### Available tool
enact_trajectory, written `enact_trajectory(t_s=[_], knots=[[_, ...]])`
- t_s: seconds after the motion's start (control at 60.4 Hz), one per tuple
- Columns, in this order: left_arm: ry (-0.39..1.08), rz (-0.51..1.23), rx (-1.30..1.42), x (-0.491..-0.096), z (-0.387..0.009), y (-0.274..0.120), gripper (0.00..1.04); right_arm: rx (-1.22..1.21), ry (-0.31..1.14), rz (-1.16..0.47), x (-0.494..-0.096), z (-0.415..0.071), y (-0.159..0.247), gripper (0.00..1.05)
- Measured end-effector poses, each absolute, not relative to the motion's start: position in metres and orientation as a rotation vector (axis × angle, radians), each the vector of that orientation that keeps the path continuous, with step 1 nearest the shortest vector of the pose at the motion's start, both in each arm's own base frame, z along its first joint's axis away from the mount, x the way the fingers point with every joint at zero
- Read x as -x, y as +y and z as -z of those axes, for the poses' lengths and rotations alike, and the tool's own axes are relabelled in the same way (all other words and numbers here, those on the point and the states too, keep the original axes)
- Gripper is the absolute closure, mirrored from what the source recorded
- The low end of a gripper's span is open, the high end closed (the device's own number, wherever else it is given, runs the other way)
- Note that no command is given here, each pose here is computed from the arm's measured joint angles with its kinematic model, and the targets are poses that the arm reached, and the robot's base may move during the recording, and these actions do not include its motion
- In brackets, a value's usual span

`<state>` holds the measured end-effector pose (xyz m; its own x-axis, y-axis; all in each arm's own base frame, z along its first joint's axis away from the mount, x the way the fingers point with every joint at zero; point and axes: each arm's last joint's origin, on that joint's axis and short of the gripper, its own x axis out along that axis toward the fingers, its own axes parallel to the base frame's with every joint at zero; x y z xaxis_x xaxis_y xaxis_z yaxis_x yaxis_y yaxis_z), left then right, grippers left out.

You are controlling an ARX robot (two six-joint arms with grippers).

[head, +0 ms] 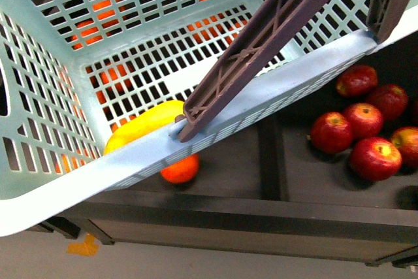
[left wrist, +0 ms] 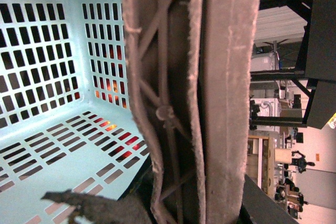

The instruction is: Pick mango and avocado into basket

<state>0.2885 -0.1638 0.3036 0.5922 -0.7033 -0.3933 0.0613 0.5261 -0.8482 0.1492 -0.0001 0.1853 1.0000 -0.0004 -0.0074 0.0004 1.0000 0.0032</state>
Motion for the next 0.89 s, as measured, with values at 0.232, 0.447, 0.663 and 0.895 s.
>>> enact_trajectory(t_s=[0.232,0.447,0.663,0.895], knots=[[0.822,0.528,0.909,-0.2885,-0.3037,-0.1639,0.87,-0.003,0.007,0.002,-0.1491,-0.1852,-0.0001,0.09],[0.822,0.527,0.910,-0.2885,-0.3037,-0.1639,0.87,-0.003,0.007,0.001,-0.1491,-0.1851,-0.0001,0.09],[0.820,0.525,0.908,-0.2885,-0.3037,-0.1638,0.87,-0.003,0.007,0.001,-0.1491,-0.1852,-0.0001,0.09],[0.822,0.528,0.908,-0.2885,-0.3036,-0.1640,0.87,-0.003,0.007,0.001,-0.1491,-0.1853,0.0000,0.09]])
